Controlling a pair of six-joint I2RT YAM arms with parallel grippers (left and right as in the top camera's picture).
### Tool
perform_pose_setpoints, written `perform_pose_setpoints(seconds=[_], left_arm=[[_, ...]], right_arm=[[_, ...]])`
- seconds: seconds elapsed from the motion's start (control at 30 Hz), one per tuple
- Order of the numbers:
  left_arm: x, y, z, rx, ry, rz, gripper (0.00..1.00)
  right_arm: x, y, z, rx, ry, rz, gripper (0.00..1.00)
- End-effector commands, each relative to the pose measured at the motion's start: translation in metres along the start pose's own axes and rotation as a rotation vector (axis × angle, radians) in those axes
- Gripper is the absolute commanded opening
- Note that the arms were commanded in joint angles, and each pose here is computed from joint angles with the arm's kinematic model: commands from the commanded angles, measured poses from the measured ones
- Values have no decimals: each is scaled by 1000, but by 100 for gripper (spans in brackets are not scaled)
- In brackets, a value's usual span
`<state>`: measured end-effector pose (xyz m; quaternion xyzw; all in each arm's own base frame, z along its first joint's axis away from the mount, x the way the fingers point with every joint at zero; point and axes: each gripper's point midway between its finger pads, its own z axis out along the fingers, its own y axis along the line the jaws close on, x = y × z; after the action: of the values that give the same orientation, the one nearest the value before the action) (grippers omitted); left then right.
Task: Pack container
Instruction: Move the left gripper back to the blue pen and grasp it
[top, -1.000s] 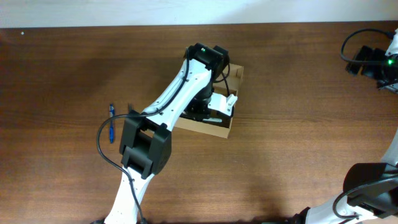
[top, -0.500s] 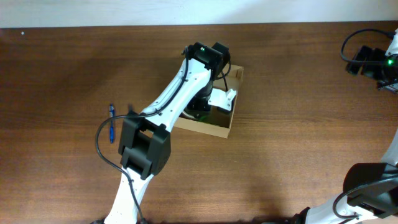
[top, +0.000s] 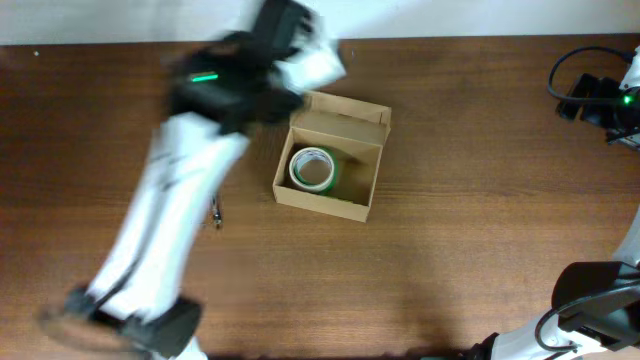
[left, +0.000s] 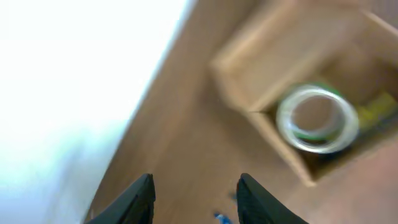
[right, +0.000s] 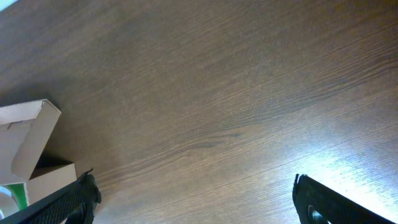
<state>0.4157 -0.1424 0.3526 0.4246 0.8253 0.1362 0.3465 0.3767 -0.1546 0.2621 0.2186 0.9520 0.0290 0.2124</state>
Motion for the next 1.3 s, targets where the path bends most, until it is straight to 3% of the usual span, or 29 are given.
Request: perform_pose_setpoints(seconds=[0.0,0.17,0.3,0.47,0.63,0.97,1.27], left_arm=[[55,50,-15,-125,62,-391,41],[155,46,32,-71,276,-765,45],[213,5,83,44,411,-857,49],[258,-48,116,95,543,-927,53],[286,-77,130,112,607,-963,57],[320,-62,140,54,631,-1092,59],[339,-87,172,128,716,-1102,59]], right_arm=[[1,1,4,-9,11,10,99],[1,1,4,-9,11,10,99],[1,1,4,-9,11,10,99],[1,1,4,-9,11,10,99],[1,1,4,-9,11,10,99],[1,1,4,-9,11,10,99],[1,1,4,-9,11,10,99]])
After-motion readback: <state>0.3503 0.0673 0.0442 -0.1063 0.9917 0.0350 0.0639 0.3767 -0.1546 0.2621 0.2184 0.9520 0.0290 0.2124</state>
